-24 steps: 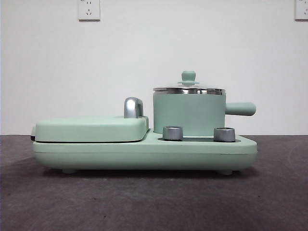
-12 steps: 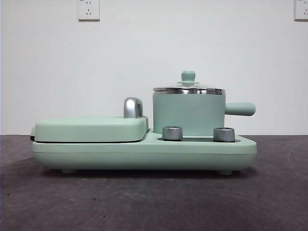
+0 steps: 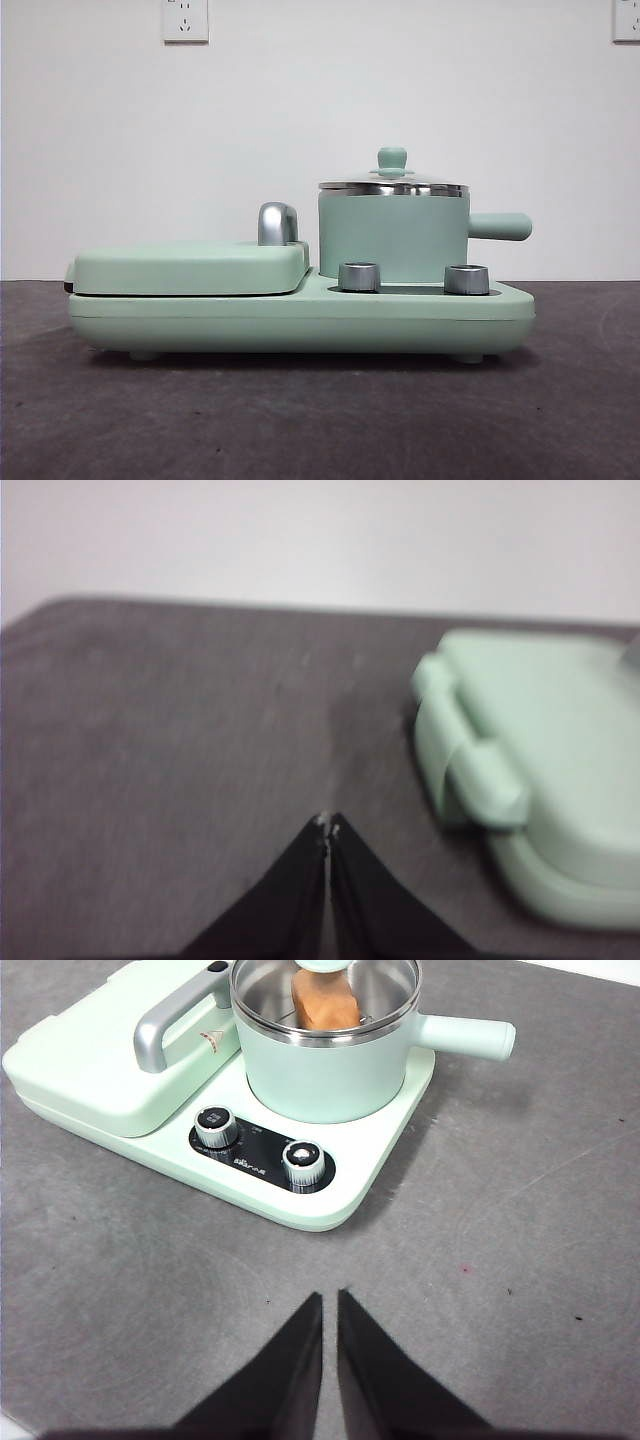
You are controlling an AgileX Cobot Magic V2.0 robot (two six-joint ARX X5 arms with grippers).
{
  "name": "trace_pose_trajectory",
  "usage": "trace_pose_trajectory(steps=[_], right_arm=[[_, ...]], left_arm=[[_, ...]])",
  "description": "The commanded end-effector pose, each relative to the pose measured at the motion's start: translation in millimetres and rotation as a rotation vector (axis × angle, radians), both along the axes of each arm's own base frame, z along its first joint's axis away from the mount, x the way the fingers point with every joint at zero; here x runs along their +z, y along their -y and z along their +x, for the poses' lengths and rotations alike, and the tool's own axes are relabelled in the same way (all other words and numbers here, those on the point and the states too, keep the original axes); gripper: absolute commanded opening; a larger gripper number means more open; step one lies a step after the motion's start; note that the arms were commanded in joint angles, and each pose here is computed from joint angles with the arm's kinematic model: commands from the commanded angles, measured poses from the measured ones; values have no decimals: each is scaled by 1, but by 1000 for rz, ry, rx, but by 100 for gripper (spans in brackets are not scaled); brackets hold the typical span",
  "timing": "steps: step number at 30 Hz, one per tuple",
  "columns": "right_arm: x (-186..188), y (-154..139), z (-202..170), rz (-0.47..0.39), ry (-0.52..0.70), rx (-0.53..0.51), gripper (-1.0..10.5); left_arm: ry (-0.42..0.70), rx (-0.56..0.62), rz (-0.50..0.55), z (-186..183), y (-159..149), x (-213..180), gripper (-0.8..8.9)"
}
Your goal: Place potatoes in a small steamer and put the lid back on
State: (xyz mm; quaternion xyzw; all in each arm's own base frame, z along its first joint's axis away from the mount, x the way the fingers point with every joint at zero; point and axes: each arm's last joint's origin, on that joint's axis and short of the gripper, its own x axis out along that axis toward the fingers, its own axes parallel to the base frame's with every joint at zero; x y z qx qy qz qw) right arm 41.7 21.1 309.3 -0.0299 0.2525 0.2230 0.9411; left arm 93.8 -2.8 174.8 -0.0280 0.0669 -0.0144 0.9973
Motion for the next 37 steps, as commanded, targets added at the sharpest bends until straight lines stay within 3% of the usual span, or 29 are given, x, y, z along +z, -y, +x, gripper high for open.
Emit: trace_pose_trajectory(steps=[1, 23, 26, 28, 31, 37], right_arm=[[3, 0, 0, 16, 12, 2, 21], [4, -1, 0, 21, 23, 2, 21], [8, -1, 2, -16, 96, 14, 21], [14, -1, 7, -30, 213, 7, 21], [7, 1, 17, -69, 330, -54, 21], [-55, 8, 39, -94, 349, -217, 21]], left_arm=[[40, 11, 15, 1, -1, -9, 6], [24, 11, 19, 3, -1, -19, 6], [24, 11, 19, 3, -1, -19, 6], [24, 11, 19, 3, -1, -19, 6], [24, 11, 19, 3, -1, -19, 6], [24, 11, 19, 3, -1, -19, 6]])
